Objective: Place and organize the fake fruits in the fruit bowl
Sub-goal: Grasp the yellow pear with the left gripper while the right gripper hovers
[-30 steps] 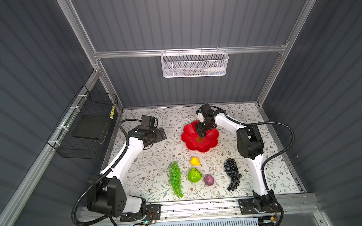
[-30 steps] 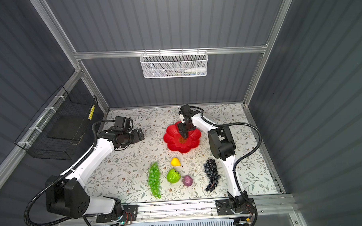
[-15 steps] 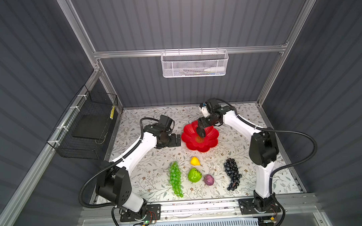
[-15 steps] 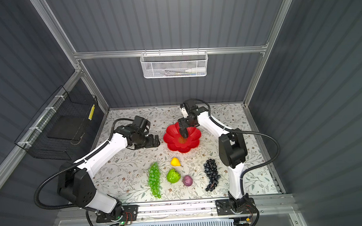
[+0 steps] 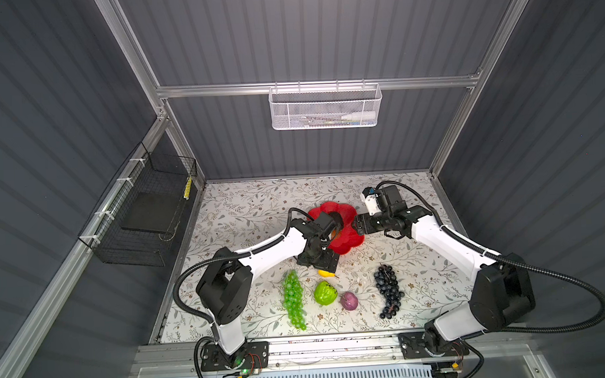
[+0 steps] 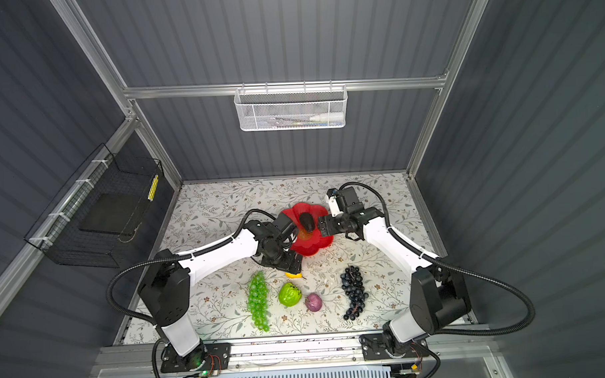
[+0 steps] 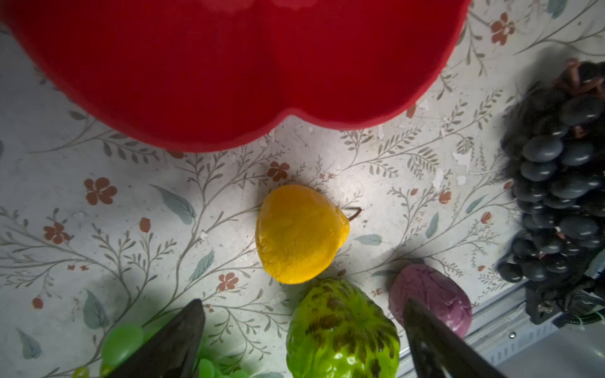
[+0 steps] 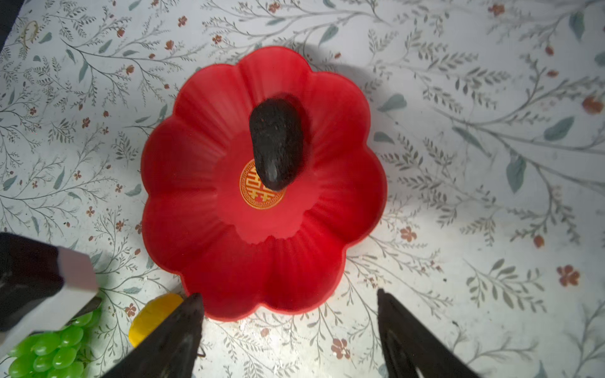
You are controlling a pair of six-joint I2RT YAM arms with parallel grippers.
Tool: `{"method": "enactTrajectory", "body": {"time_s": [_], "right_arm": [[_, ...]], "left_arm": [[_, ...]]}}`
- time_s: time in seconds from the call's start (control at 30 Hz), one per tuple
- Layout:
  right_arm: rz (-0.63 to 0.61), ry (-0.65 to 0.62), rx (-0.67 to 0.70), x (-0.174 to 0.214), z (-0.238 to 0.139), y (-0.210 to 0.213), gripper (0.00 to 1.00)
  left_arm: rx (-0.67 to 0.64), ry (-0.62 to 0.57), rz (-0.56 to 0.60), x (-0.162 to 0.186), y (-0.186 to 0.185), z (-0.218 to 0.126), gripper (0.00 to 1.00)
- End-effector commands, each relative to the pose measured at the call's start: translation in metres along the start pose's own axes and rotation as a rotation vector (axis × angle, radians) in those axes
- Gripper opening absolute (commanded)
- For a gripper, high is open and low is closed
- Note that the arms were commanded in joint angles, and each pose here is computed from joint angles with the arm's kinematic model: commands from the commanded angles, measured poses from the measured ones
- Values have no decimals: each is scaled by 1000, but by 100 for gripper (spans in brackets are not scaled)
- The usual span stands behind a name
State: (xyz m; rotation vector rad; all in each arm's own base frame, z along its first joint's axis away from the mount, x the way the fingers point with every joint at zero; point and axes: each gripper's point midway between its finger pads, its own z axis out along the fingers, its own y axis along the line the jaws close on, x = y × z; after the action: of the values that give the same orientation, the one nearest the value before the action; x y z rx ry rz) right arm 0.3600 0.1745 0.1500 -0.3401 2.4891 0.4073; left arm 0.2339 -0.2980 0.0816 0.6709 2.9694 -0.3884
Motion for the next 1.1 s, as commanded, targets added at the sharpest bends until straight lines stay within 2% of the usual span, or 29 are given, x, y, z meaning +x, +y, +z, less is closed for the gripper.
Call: {"method": "enactTrajectory", "body": {"time_s": [0.0, 0.33, 0.6, 0.87, 1.07], "right_arm": [[36, -49, -55, -3, 0, 6, 83], [48, -36, -87, -3, 13, 10, 82], [53, -6, -95, 3, 22, 9, 81], [54, -7, -98, 2, 21, 10, 81], [54, -9, -103, -1, 21, 12, 81]], "left_arm": [[-3, 16, -1, -2, -2, 7, 94], [3, 53, 12, -8, -3, 40, 88], [20, 75, -1, -4, -3, 52, 72], [21, 81, -3, 0, -2, 47, 48], [31, 51, -17, 0, 3, 37, 42]]}}
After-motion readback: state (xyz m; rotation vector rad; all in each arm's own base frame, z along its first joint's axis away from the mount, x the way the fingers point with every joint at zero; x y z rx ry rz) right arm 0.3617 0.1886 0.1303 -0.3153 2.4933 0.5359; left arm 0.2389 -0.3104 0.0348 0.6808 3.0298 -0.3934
